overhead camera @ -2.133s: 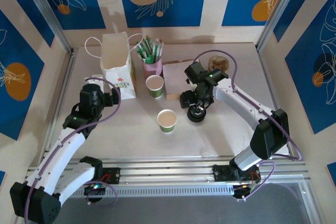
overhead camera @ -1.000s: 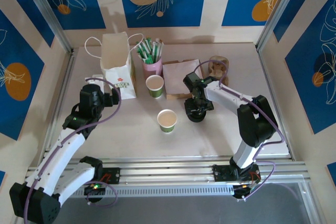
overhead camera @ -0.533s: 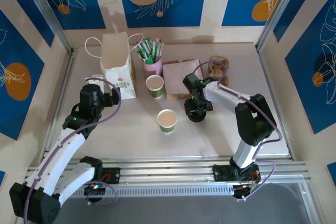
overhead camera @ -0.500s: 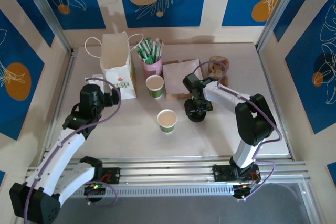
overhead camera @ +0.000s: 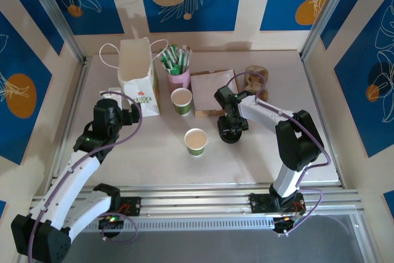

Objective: Pack the takeout coffee

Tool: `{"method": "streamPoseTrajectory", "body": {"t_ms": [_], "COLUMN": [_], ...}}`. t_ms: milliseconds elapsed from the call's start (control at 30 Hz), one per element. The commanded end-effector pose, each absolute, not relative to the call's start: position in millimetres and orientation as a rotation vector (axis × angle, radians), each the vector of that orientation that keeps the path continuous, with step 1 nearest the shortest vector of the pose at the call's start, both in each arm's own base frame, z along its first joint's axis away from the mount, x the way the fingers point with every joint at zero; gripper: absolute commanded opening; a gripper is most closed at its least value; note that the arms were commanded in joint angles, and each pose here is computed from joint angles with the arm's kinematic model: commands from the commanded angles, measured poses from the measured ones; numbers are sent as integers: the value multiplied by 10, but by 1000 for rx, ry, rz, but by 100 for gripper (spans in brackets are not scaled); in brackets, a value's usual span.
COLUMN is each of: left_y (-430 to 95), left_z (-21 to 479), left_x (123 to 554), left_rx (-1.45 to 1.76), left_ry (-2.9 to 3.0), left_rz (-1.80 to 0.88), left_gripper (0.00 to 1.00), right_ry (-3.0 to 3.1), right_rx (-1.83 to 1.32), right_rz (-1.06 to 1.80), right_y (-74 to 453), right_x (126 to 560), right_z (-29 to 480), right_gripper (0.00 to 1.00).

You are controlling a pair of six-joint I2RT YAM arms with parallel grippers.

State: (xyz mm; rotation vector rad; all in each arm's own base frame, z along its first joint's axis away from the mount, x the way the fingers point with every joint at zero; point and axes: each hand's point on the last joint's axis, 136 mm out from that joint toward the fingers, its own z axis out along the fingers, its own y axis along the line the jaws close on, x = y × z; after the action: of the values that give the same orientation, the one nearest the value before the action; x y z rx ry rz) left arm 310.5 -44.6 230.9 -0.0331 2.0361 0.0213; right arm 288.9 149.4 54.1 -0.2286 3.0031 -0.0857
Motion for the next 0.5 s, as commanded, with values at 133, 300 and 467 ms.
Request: {"method": "streamPoseTrajectory", "body": {"t_ms": [133, 300, 467], "left_y": [-455, -472, -522], "left_z": [2334, 2325, 2307], "left_x": [3083, 3083, 3083], "left_rx": [-18, -12, 10], "left_ry": [2021, 2025, 2036], "left_rz": [32, 24, 4], "left_gripper": [100, 100, 100], "right_ry": [2984, 2961, 2940], "right_rx": [-188, -182, -169], "right_rz": [-44, 8, 78], "right_y": [1494, 1529, 1570], "right_x": [2866, 2883, 2904], "right_z": [741, 860, 949], "right_gripper": [59, 56, 54]}}
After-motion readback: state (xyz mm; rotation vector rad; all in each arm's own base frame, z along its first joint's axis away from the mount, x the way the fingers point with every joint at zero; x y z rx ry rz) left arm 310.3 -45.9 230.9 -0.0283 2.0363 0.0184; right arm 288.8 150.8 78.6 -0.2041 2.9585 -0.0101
